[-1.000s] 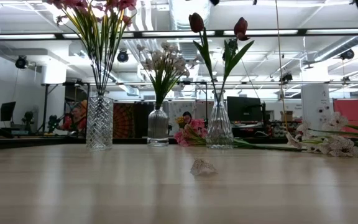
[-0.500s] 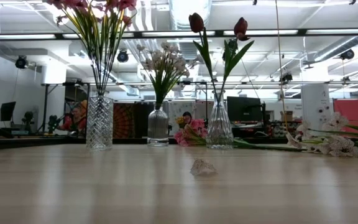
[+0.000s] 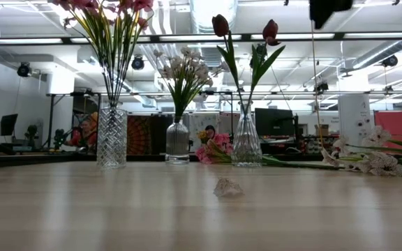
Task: Sort flowers into vase by color
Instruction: Put the red tulip into the bottom right transparent vase
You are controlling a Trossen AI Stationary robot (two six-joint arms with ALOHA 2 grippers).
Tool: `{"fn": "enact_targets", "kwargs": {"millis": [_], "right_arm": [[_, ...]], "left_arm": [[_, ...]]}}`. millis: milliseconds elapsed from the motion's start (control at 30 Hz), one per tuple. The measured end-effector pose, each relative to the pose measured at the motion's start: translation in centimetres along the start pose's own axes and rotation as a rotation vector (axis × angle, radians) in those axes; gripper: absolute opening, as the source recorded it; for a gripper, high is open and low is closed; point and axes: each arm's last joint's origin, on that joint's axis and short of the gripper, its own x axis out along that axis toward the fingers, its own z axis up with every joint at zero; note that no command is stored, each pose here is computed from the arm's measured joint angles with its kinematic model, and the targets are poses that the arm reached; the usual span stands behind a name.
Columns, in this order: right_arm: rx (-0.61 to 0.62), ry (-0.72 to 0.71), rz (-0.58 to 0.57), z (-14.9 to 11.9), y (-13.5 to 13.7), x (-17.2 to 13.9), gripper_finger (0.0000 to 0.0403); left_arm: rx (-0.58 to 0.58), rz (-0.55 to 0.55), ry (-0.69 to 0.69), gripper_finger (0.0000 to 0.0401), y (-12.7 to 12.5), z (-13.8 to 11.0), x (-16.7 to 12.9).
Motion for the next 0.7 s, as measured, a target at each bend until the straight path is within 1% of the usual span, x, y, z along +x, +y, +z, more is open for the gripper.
{"fn": "enact_targets", "kwargs": {"millis": [100, 267, 400, 467, 533, 700], "right_arm": [[0.092, 0.0, -0.009, -1.7, -0.8, 1.6, 0.0133], [0.249, 0.027, -0.039, -4.5, -2.9, 4.7, 0.0156], [0.352, 0.094, -0.14, -6.4, -4.5, 7.8, 0.0179], [0.386, 0.126, -0.19, -7.2, -5.1, 9.2, 0.0189], [0.401, 0.159, -0.215, -7.7, -5.4, 10.6, 0.0198], [0.403, 0.17, -0.216, -8.2, -5.5, 13.1, 0.0211]], "left_arm": [[0.019, 0.0, 0.0, 0.019, -0.1, 0.0, 0.0], [0.027, 0.0, 0.0, 0.019, -0.1, 0.0, 0.0], [0.038, 0.001, 0.0, 0.019, -0.1, 0.0, 0.0], [0.038, 0.002, 0.0, 0.019, -0.1, 0.0, 0.0], [0.038, 0.002, -0.001, 0.019, -0.1, 0.0, 0.0], [0.037, 0.002, -0.001, 0.019, -0.1, 0.0, 0.0]]}}
